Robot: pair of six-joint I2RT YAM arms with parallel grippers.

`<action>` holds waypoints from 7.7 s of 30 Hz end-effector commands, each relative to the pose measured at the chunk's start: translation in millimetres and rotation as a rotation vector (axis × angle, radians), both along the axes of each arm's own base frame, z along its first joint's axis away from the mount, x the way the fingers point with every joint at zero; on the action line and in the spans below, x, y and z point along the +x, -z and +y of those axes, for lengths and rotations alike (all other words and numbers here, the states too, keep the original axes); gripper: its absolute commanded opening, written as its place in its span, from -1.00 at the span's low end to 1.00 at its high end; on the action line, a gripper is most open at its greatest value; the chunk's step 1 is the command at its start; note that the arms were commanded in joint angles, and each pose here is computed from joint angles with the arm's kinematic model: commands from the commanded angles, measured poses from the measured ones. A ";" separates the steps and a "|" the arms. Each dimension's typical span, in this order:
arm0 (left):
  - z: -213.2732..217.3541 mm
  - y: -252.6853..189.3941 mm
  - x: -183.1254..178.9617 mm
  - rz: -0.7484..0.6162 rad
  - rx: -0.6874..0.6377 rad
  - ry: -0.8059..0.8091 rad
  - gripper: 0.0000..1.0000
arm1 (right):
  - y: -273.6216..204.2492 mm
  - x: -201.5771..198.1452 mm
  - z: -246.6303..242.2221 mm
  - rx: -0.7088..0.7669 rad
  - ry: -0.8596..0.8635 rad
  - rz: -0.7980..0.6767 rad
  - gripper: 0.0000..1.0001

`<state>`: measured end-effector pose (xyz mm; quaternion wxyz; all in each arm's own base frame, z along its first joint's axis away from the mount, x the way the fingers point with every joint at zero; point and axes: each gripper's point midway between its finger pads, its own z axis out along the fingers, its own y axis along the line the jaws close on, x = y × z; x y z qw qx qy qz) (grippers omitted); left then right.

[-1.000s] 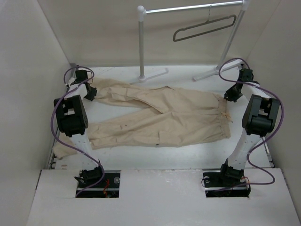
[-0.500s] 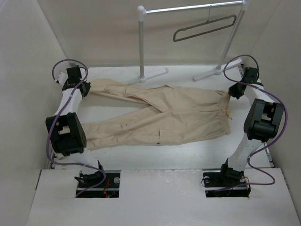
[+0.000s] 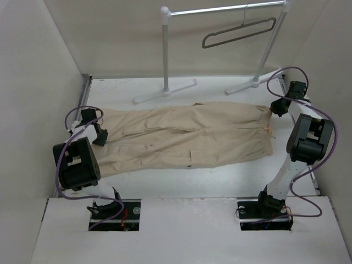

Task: Place the trousers on the hanger
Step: Flatten out the trousers at the center of the board, then fold the trousers at the center of the board.

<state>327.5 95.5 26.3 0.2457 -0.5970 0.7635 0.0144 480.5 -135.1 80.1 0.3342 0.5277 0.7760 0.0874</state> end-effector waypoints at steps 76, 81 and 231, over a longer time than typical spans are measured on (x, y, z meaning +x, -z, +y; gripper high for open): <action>22.9 -4.9 218.4 -0.121 0.119 0.167 -0.37 | -1.9 18.0 -17.7 -0.120 0.013 0.136 -0.90; 24.7 -6.4 236.8 -0.149 0.127 0.168 -0.40 | -21.8 34.2 -46.0 -0.147 0.046 0.092 -0.88; 83.8 -200.3 267.4 -0.387 0.507 0.161 0.20 | -68.5 9.3 79.1 -0.076 -0.108 -0.111 0.28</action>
